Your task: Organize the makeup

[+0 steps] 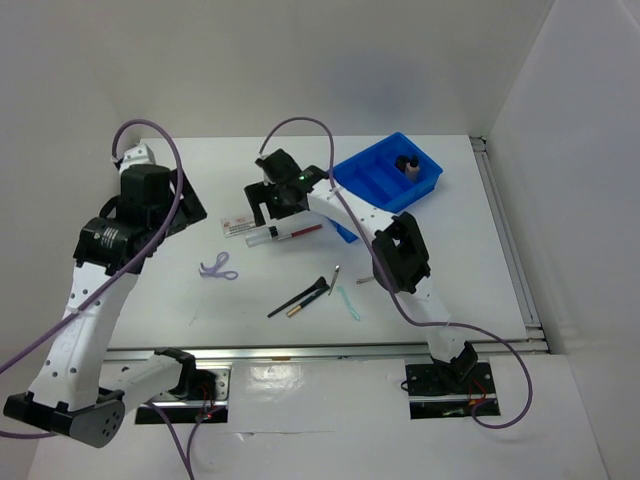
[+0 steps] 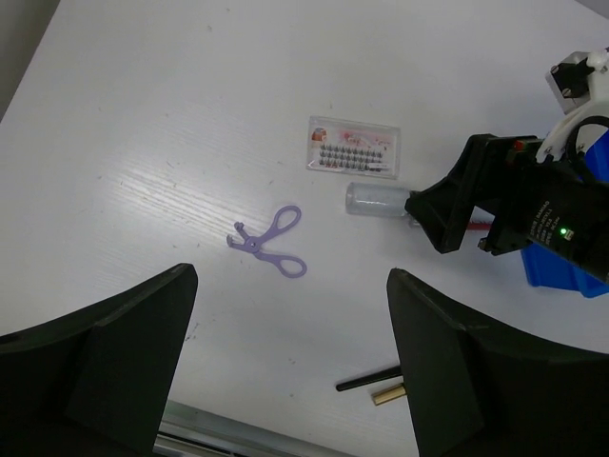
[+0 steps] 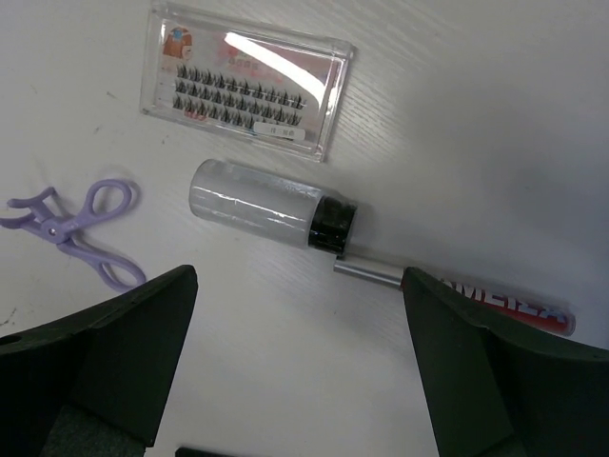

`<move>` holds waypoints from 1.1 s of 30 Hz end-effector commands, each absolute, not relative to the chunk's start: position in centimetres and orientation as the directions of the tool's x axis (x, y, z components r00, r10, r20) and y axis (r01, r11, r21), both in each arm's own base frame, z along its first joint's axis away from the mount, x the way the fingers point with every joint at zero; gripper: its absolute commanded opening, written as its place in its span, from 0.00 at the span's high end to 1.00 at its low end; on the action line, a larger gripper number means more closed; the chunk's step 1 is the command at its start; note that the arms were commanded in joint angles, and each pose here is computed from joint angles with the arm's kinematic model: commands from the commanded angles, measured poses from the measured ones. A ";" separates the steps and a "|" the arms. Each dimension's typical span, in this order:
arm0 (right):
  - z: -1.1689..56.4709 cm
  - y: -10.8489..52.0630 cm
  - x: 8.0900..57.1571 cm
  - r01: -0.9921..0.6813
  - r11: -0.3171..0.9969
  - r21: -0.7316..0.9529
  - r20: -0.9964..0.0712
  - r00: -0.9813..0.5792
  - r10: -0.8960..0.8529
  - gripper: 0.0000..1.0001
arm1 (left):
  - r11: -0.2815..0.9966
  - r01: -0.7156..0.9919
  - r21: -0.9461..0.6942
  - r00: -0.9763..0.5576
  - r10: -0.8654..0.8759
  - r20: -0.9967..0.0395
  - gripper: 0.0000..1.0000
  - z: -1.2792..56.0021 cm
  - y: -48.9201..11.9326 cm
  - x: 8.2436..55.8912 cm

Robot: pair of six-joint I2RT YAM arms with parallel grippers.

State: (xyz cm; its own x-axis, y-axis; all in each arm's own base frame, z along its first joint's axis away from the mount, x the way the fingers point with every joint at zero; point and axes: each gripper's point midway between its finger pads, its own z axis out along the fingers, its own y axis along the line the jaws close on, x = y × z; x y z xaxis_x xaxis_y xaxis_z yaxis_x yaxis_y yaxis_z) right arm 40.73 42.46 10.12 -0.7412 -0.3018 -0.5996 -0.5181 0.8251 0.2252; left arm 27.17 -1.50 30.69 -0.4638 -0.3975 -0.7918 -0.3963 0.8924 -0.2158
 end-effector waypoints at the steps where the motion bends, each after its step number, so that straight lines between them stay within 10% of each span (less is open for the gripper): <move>1: 12.1 43.3 40.4 -0.494 0.829 0.261 -0.604 -0.754 -0.260 0.04 | 0.885 -0.407 -0.227 -0.457 -0.413 -0.788 0.05 30.3 -1.6 27.9; 6: 12.1 44.3 39.5 -0.422 0.832 0.360 -0.547 -0.818 -0.178 0.04 | 0.898 -0.382 -0.221 -0.507 -0.403 -0.762 0.10 29.1 -2.5 28.3; 16: 13.4 44.4 37.3 0.235 0.713 0.661 -0.160 -0.884 0.439 0.07 | 0.903 -0.363 -0.229 -0.511 -0.398 -0.762 0.10 29.2 -2.8 28.4; 33: 8.8 48.9 38.0 0.378 0.648 0.661 0.012 -0.869 0.495 0.10 | 0.910 -0.354 -0.214 -0.510 -0.380 -0.772 0.10 28.8 -2.2 26.7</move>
State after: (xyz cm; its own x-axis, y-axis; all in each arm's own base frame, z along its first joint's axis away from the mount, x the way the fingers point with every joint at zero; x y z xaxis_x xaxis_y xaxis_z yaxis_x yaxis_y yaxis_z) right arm 37.76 47.97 9.27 -0.8770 0.4780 -0.0491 0.3291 0.6720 0.6635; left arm 26.93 -2.76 28.28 -0.5350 -0.3880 -0.7505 -0.3514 0.9100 -0.2199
